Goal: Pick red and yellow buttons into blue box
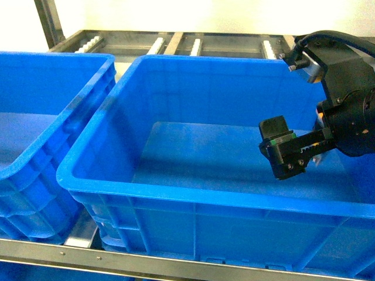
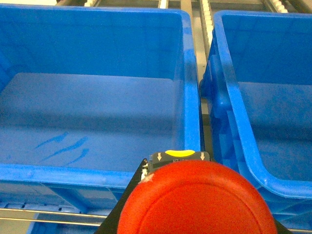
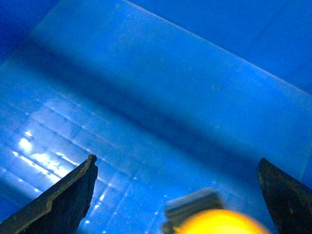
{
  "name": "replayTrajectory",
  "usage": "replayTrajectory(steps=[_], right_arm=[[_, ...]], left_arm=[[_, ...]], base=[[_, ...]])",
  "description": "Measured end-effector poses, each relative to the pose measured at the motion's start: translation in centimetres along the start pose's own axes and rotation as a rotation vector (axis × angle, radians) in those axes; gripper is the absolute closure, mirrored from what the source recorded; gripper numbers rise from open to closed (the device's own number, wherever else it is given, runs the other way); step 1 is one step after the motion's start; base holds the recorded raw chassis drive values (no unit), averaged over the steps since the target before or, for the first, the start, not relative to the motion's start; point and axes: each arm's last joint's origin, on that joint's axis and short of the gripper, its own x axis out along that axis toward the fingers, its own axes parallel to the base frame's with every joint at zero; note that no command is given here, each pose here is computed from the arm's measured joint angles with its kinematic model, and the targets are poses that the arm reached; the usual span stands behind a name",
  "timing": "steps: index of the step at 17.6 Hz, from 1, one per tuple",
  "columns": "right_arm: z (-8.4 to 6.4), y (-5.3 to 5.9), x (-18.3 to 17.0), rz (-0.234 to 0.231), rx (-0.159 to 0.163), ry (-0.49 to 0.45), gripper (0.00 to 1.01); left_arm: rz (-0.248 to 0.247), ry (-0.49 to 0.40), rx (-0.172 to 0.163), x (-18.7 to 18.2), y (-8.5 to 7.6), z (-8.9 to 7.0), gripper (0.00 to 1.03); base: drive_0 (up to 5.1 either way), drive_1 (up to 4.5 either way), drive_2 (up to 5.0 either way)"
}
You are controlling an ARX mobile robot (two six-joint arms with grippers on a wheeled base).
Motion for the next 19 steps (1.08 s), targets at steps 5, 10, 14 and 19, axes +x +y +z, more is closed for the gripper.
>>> replayTrajectory(steps=[5,10,14,19], right_arm=[[-0.1,1.5,-0.1,-0.055,-0.076,-0.06,0.03],[-1.0,-3.7,-6.1,-0.185,0.131,-0.159,0.03],[-3.4,-5.8,-12.3,-0.269,0.224,-0.351,0.03],[-9.2,-4.0,-17.5,-0.322,0.276,-0.459,0.03]], left_arm=[[0.003,0.0,0.0,0.0,0.0,0.0,0.78],[0.003,-0.001,0.0,0.0,0.0,0.0,0.78],[0.003,0.0,0.0,0.0,0.0,0.0,0.78],[0.003,-0.001,0.0,0.0,0.0,0.0,0.78]], base=[[0.0,0.0,0.0],[0.0,0.0,0.0],[0.0,0.0,0.0],[0.0,0.0,0.0]])
